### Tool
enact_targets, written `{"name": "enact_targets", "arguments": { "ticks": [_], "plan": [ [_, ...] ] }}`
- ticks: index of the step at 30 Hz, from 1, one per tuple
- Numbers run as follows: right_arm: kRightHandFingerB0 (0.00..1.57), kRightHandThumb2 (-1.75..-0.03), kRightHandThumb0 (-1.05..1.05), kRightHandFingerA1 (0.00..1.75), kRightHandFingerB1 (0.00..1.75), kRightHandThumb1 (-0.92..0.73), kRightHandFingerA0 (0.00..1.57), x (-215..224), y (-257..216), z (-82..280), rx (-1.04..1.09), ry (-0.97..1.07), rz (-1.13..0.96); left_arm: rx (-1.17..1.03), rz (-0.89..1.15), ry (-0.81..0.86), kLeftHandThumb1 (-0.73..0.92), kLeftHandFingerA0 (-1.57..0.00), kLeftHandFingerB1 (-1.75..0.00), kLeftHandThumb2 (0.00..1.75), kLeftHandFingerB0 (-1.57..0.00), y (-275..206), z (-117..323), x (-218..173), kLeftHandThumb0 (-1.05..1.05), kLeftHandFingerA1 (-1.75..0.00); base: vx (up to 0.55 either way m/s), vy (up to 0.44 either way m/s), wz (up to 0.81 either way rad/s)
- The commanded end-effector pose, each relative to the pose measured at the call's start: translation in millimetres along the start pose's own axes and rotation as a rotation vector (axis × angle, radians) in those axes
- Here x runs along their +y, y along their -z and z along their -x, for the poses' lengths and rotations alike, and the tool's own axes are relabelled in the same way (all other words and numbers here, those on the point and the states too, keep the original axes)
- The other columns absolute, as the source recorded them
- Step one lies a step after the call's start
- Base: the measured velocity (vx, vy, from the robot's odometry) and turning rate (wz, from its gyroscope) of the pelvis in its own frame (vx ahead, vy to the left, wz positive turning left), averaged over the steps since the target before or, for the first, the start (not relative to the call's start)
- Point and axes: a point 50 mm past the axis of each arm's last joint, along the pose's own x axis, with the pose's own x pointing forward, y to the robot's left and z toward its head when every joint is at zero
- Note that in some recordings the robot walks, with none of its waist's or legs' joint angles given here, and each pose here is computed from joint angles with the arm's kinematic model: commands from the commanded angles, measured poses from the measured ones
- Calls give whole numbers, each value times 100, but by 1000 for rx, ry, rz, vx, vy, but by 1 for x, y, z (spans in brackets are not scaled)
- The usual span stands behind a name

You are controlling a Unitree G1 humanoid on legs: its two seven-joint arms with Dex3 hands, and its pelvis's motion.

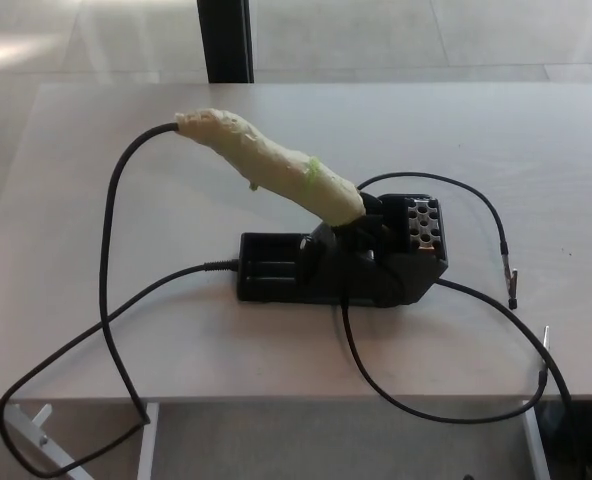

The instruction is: Use the left hand of the robot to grab the soldering gun kept on the middle of the table and pull it out of its base and keep it on the left side of the base

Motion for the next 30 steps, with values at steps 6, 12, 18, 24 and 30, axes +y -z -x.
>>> {"name": "enact_targets", "arguments": {
  "ticks": [6,12,18,24,30],
  "plan": [
    [40,-58,-55,68,40,-62,64,-4,-5,0,-40,-22,-53,-14,43,24,72,-47,-44,62,-46,5,3,8,-56,-50,0,0,0],
    [12,-81,-55,60,42,-49,28,-8,-2,0,-6,-31,-59,-551,318,-280,76,-44,-47,63,-44,-142,59,122,-58,-66,0,0,3],
    [13,-82,-55,59,42,-49,24,-10,-4,0,-10,-30,-66,-1042,388,-337,71,-40,-71,61,-32,-265,186,165,-63,-96,0,0,0],
    [14,-82,-55,59,42,-49,24,-12,-3,1,-17,-27,-62,-1226,209,-430,71,-30,-48,60,-32,-325,256,160,-43,-64,0,0,0],
    [21,-60,-50,55,30,-64,24,-11,-2,1,-10,-27,-68,-1370,-15,-486,70,-41,-46,60,-36,-383,316,134,-41,-59,0,0,0]
  ]
}}
